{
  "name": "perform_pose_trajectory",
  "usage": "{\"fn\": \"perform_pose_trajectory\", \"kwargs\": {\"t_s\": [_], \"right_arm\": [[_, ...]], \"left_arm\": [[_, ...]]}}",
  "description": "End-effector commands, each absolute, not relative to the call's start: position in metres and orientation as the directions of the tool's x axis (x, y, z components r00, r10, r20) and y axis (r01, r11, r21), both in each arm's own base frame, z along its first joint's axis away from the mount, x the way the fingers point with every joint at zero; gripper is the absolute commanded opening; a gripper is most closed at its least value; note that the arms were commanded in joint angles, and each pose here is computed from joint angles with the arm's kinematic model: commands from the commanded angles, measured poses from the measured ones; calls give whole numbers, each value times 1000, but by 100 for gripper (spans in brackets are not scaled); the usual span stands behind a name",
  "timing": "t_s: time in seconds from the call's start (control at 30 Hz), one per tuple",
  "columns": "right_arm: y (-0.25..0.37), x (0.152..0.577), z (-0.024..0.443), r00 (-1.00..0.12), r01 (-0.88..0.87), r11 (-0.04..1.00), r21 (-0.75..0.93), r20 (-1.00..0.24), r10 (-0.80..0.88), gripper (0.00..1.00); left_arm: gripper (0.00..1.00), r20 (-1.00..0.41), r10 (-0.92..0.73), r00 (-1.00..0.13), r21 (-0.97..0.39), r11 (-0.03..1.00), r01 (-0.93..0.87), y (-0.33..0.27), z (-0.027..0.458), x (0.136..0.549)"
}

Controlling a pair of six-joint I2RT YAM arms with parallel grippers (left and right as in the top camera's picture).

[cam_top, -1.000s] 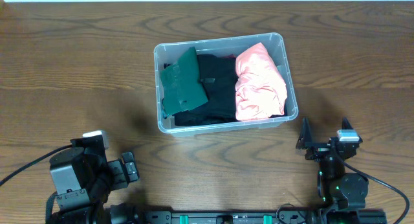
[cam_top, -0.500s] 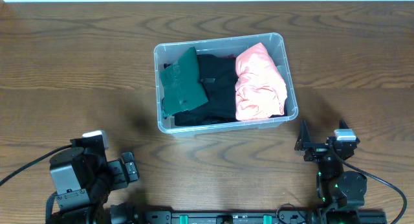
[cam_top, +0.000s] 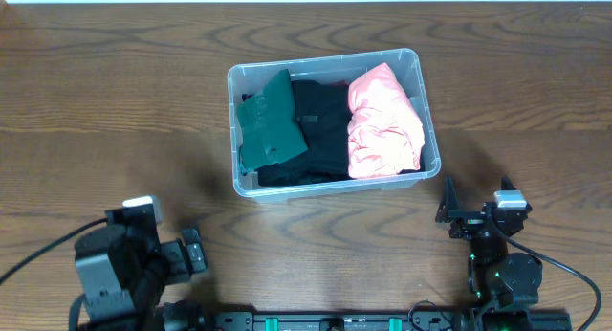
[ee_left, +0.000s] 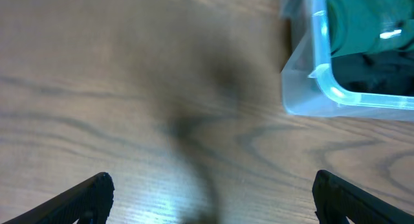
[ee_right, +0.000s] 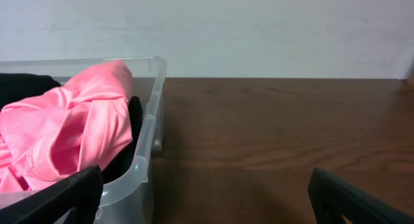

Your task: Pack container

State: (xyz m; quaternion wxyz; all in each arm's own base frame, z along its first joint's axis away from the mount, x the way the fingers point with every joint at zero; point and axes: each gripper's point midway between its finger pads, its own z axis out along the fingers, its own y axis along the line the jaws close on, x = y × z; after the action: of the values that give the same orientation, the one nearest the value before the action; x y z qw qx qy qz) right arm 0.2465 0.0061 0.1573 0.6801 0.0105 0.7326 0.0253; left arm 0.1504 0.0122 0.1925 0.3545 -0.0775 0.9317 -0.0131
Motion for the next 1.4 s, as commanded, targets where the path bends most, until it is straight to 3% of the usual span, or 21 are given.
{"fn": "perform_pose_trajectory", "kwargs": {"t_s": [0.0, 0.2, 0.43, 0.7, 1.37], "right_arm": [[9, 246, 156, -79, -33, 998, 55, -996, 52, 99], [9, 246, 156, -79, -33, 998, 55, -996, 52, 99], [9, 246, 156, -79, -33, 998, 55, -996, 52, 99], [9, 246, 156, -79, -33, 998, 55, -996, 52, 99], [9, 246, 156, -79, -33, 998, 55, -996, 52, 99]], "left_arm": [[98, -692, -81, -717, -43, 997, -71, 7, 186, 149], [98, -820, 27, -572, -22, 997, 78, -14, 165, 179], [98, -946, -11, -323, -37, 996, 75, -15, 152, 213], [98, -995, -16, -103, -24, 996, 82, -16, 150, 245], [98, -990, -15, -142, -28, 996, 86, -17, 140, 244]]}}
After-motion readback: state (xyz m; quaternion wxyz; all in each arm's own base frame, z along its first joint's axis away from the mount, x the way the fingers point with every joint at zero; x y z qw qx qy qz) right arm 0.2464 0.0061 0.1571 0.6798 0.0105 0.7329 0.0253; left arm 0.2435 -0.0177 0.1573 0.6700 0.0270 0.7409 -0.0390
